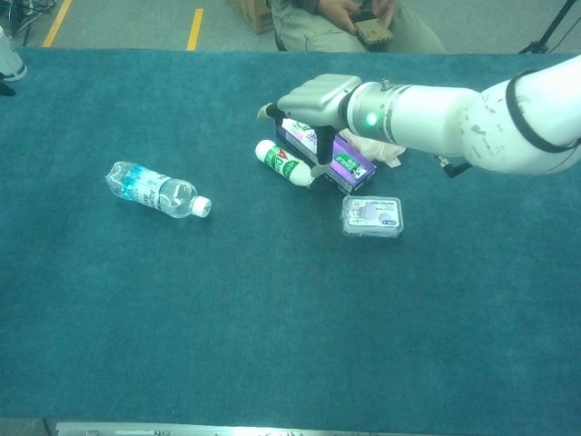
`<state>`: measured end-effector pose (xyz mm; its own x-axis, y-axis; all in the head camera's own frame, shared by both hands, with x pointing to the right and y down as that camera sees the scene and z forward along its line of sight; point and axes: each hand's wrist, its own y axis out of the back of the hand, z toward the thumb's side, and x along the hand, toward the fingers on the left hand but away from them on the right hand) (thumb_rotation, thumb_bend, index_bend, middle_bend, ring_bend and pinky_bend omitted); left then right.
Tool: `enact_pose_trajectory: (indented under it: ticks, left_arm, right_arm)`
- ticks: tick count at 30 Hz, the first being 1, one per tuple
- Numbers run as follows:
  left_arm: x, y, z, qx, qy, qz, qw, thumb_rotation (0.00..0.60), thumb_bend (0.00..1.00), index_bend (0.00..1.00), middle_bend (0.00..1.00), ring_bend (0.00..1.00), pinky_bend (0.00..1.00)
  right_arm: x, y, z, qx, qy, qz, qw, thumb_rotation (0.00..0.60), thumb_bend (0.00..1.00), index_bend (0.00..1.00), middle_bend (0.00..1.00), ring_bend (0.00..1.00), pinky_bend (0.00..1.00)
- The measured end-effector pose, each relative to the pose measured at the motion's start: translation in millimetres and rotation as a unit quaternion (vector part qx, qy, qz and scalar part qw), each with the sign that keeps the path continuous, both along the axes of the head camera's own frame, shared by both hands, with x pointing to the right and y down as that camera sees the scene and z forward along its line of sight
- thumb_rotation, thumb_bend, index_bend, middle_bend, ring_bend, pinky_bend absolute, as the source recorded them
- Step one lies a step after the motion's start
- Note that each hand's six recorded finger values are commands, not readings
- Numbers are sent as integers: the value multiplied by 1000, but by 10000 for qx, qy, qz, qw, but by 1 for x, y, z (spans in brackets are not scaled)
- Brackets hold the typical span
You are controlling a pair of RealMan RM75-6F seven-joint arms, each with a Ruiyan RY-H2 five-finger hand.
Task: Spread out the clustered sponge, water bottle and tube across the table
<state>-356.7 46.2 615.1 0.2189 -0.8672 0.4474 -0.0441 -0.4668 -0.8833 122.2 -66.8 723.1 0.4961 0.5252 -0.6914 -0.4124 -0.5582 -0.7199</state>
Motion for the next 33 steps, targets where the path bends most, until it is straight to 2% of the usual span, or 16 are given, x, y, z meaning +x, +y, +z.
enact_pose_trajectory:
  ticks: [2, 10, 21, 33]
  left_arm:
    - [-2, 0, 1, -21, 9, -20, 10000, 600, 316, 139, 73, 95, 229]
    - [-3, 1, 2, -47, 60, -48, 10000, 600, 316, 139, 73, 93, 220]
    - [-5, 1, 2, -44, 115, -75, 9999, 600, 316, 138, 73, 92, 214]
    - [-11, 3, 1, -47, 106, -129, 9998, 600, 316, 138, 73, 91, 212]
  right_arm:
    - [-1, 0, 3, -7, 69, 3, 10000, 600, 132, 12, 205, 140, 242]
    - [-10, 4, 10, 32, 277, -142, 9995, 600, 133, 0, 379, 146, 215]
    - [-6, 4, 12, 342, 772, -471, 9953, 599, 133, 0, 380, 148, 178]
    - [-21, 6, 17, 453, 781, -524, 9945, 598, 133, 0, 380, 147, 178]
